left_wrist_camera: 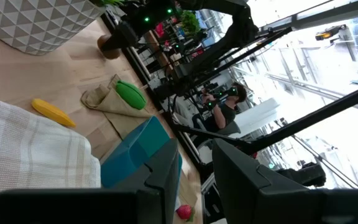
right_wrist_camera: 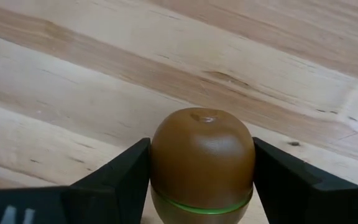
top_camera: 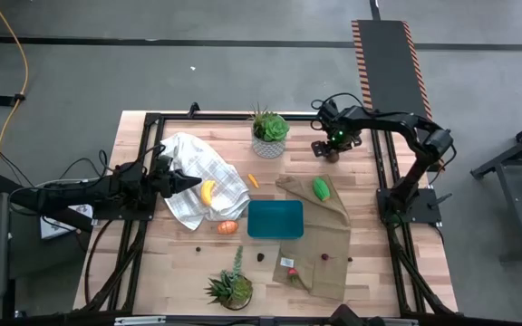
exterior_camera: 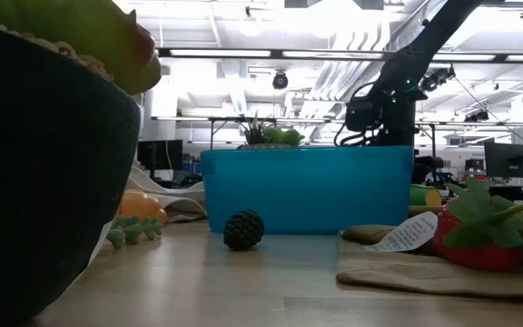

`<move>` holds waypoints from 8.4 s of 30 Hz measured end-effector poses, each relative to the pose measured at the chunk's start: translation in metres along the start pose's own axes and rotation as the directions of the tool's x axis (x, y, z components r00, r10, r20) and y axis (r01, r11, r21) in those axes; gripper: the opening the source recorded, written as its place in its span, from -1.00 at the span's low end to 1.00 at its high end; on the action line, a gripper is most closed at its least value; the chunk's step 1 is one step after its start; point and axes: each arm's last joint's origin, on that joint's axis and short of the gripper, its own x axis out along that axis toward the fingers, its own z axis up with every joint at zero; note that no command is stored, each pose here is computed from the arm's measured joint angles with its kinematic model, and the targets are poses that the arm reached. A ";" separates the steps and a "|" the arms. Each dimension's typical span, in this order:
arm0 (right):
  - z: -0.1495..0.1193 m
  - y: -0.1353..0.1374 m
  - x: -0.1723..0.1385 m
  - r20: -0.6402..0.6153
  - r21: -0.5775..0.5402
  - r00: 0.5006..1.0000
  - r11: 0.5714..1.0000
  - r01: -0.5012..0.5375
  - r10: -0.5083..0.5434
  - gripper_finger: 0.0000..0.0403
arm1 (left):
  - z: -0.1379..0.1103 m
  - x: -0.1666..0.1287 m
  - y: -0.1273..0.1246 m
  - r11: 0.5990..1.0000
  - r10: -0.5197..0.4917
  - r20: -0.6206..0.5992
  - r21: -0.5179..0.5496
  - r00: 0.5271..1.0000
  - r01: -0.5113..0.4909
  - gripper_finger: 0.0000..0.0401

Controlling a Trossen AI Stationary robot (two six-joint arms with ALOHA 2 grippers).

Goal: Pick and placing Produce into tupperware
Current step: Put the brown kiwi into the blue bin, then put the green corn into the blue bin

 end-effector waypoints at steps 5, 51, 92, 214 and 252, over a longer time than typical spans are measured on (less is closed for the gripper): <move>0.005 0.004 -0.019 0.044 -0.013 0.999 1.000 -0.021 0.022 0.12 | 0.000 0.000 0.000 1.000 0.000 0.000 0.000 1.000 0.000 -0.56; -0.026 0.149 -0.204 0.127 -0.690 0.804 0.634 -0.348 0.580 0.12 | 0.000 0.000 0.000 1.000 -0.001 0.000 0.000 1.000 0.001 -0.56; -0.147 0.239 -0.177 0.045 -0.804 0.848 0.523 -0.283 0.528 0.12 | -0.001 0.000 -0.003 0.997 -0.061 -0.068 0.050 0.996 0.064 -0.56; -0.157 0.305 -0.068 0.019 -0.781 0.988 0.619 -0.081 0.153 0.31 | -0.003 -0.001 -0.006 0.989 -0.129 -0.149 0.056 0.980 0.139 -0.56; -0.101 0.217 -0.239 0.377 -0.613 0.919 0.776 0.150 0.120 0.31 | -0.003 -0.001 -0.006 0.988 -0.132 -0.154 0.055 0.979 0.142 -0.56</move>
